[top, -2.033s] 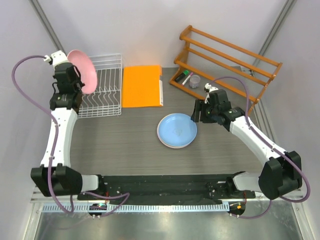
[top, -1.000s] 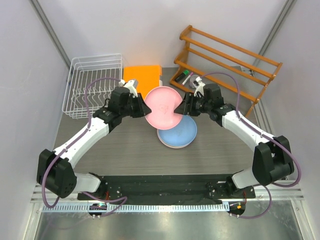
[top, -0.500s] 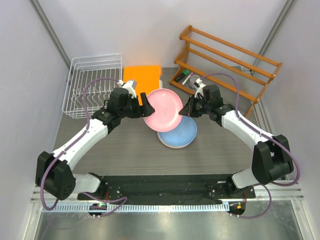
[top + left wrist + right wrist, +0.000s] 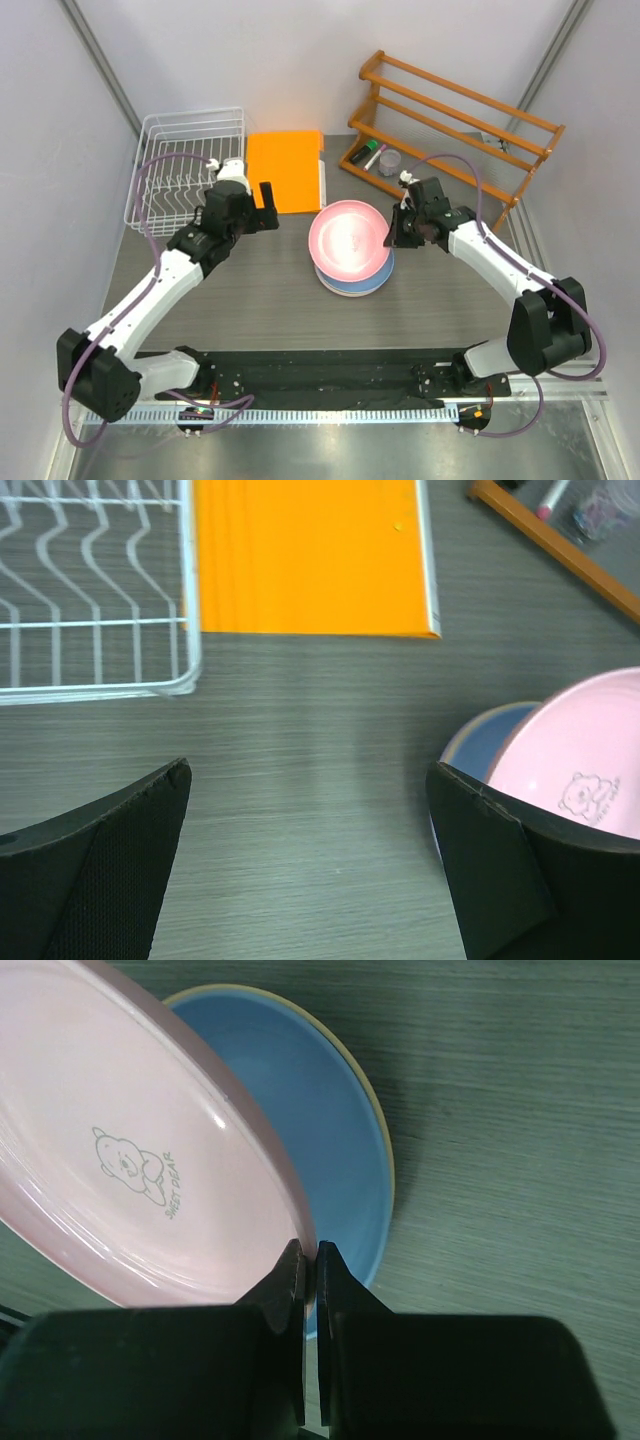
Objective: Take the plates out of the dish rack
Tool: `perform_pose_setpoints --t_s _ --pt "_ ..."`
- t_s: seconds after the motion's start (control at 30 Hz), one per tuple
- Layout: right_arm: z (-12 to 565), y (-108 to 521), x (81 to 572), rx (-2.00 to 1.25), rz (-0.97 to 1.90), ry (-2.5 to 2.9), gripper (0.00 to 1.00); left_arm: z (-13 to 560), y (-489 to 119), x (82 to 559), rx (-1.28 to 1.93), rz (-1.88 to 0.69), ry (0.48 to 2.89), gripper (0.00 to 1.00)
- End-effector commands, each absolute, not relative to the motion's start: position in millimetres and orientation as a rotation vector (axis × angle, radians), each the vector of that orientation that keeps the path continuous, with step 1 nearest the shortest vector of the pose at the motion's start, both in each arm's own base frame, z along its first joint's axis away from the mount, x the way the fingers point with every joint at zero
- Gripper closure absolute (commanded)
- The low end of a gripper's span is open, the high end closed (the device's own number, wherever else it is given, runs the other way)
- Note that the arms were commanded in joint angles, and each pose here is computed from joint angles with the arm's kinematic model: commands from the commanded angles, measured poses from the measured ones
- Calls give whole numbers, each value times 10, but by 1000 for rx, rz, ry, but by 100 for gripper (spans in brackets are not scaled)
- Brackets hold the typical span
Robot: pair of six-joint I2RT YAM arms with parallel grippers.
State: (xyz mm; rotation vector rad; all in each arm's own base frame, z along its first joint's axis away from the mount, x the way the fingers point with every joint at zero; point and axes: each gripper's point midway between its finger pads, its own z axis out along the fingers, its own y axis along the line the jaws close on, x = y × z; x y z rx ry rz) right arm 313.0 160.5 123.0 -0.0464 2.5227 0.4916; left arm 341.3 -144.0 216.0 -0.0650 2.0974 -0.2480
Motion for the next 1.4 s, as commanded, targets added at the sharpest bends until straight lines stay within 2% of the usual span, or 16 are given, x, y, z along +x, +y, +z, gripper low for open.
perform_pose_setpoints --t_s 0.0,0.17,0.33,0.4,0.5,0.57,0.8,0.83,1.03,1.37 --pt "1254 1524 3170 -53 423 2533 99 2287 -1104 3407 -131 -82 2008 0" --pt "1163 1521 3208 -58 401 2560 99 2194 -1075 3366 -151 -79 2017 1" --pt "1104 1524 3228 -61 395 2576 92 2156 -1122 3365 -146 -104 2031 1" --pt "1099 1525 3223 -62 397 2578 78 2149 -1124 3369 -146 -103 2033 0" --pt "1149 1525 3231 -71 396 2562 65 2147 -1119 3368 -149 -100 2033 1" --pt "1208 1504 3240 -73 385 2541 51 2155 -1116 3379 -152 -98 2027 1" --pt "1637 1229 3344 -6 237 2361 33 2213 -1135 3406 -161 -111 2015 0" --pt "1666 1162 3340 13 205 2335 28 2233 -1122 3407 -168 -107 2009 0" --pt "1984 725 3436 200 35 2046 19 2383 -1080 3436 -188 -99 1957 1" --pt "1733 102 3281 373 -220 1763 14 2406 -1011 3480 -187 -45 1934 1"
